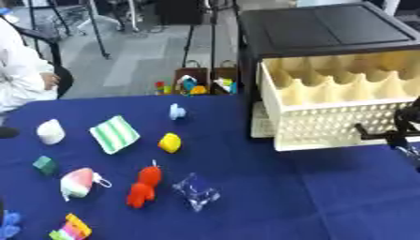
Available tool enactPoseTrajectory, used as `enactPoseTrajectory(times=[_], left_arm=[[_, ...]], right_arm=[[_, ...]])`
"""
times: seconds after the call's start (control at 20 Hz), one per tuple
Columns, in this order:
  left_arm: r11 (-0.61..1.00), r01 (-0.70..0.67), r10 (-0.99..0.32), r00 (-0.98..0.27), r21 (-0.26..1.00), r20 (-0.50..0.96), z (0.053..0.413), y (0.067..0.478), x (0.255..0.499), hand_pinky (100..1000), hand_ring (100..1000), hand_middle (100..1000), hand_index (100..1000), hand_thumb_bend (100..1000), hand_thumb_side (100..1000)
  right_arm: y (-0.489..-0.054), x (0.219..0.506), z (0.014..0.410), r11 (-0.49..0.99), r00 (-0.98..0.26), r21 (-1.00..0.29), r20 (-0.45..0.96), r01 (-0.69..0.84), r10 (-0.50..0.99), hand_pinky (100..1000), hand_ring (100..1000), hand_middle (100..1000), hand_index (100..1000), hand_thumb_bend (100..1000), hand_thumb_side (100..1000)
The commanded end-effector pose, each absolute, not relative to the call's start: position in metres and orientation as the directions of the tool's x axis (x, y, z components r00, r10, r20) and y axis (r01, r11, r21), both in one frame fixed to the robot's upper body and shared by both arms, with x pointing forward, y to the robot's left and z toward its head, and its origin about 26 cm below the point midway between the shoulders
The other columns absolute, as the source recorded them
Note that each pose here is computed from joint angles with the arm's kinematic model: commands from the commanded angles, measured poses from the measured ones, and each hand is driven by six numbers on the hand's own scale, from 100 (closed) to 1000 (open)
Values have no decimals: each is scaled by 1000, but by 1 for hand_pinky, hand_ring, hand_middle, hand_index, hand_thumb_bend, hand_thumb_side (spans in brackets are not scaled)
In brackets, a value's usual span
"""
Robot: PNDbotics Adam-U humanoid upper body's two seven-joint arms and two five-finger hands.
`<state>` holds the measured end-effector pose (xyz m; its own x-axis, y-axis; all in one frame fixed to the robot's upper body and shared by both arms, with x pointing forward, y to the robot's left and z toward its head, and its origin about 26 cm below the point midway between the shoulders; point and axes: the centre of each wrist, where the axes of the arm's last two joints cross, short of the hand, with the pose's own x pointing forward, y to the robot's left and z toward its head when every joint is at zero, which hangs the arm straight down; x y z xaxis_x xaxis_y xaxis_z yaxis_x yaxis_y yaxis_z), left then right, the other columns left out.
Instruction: Pick up objects from table and place into drawer.
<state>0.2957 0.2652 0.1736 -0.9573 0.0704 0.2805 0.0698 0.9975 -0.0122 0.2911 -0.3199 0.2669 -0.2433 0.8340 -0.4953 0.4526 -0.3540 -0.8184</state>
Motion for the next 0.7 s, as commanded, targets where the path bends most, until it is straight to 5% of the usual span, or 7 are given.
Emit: enactPoseTrajectory(times=[0.05,0.7], left_arm=[[998,67,64,-964,2,259,180,269,294,613,793,741,891,101,911],[998,66,63,-963,3,263,180,270,293,613,794,741,892,102,912]], right_arm=[[-319,287,278,-372,-256,-789,-537,489,804,100,100,100,354,121,146],[-320,286,273,-372,-275,-784,-549,496,789,100,100,100,353,122,147]])
